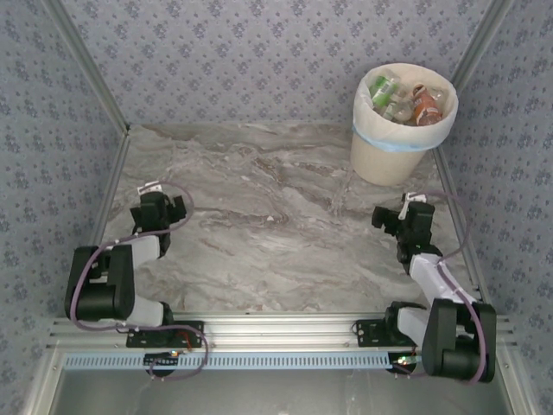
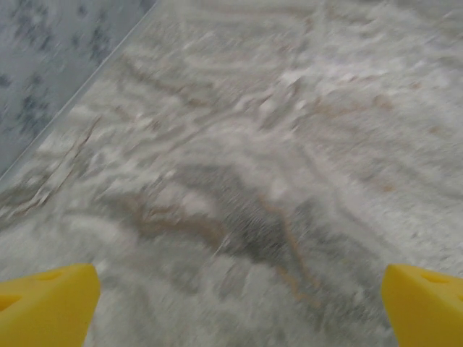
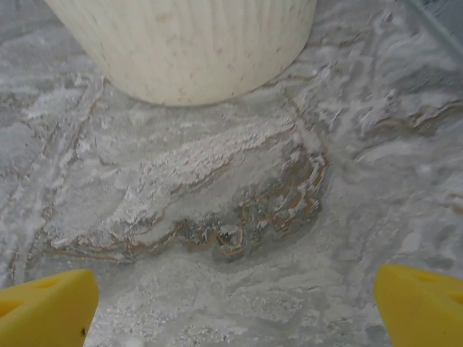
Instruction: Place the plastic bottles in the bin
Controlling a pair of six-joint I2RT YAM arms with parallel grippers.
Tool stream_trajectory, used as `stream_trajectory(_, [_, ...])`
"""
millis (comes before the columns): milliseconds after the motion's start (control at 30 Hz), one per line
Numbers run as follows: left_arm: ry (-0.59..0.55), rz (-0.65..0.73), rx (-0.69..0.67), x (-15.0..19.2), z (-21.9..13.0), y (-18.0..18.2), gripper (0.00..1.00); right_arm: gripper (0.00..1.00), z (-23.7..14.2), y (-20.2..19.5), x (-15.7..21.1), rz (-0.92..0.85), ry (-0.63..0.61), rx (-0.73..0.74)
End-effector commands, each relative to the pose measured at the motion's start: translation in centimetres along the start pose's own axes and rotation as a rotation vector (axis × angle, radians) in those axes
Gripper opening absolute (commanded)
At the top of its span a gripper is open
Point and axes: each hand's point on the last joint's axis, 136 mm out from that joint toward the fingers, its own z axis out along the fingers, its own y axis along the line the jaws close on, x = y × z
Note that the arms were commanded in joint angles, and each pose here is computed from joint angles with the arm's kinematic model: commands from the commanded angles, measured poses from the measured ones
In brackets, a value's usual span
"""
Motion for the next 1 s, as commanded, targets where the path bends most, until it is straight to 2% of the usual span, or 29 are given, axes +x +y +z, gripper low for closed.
stream_trajectory(0, [-0.166,0.047,0.121,-1.5,0.3,-2.5,1.0,1.0,0.7,1.3,-2.6,-0.04,-0.118,-0.072])
stream_trajectory(67, [-0.116,0.045,0.099,-1.3,0.4,-2.1,1.0,1.0,1.3,1.6,-2.6,-0.054,-0.133,-0.085])
stream_trajectory(167, [-0.145,0.008,0.014,-1.4,0.2,-0.7,1.0,1.0,2.1,1.9,-2.6,-0.082,-0.149,-0.079])
stream_trajectory(333, [-0.145,0.006,0.006,-1.4,0.2,-0.6,0.99,1.0,3.6,2.5,-4.0,-0.169,-0.237,-0.008])
stream_trajectory(400, [-0.147,0.006,0.007,-1.5,0.2,-0.6,1.0,1.0,4.2,3.2,-3.3,-0.208,-0.234,-0.016])
stream_trajectory(533, [-0.147,0.009,0.01,-1.5,0.2,-0.7,0.99,1.0,4.0,4.2,-1.9,-0.262,-0.304,-0.042])
stream_trajectory(633, [-0.146,0.008,0.01,-1.4,0.2,-0.7,1.0,1.0,5.5,4.1,-1.9,-0.244,-0.204,-0.054])
stream_trajectory(667, [-0.146,0.009,0.009,-1.4,0.2,-0.7,1.0,1.0,5.9,3.3,-2.1,-0.187,-0.165,-0.08])
stream_trajectory(967, [-0.143,0.017,0.026,-1.5,0.2,-1.0,1.0,1.0,5.9,3.2,-2.2,-0.185,-0.177,-0.075])
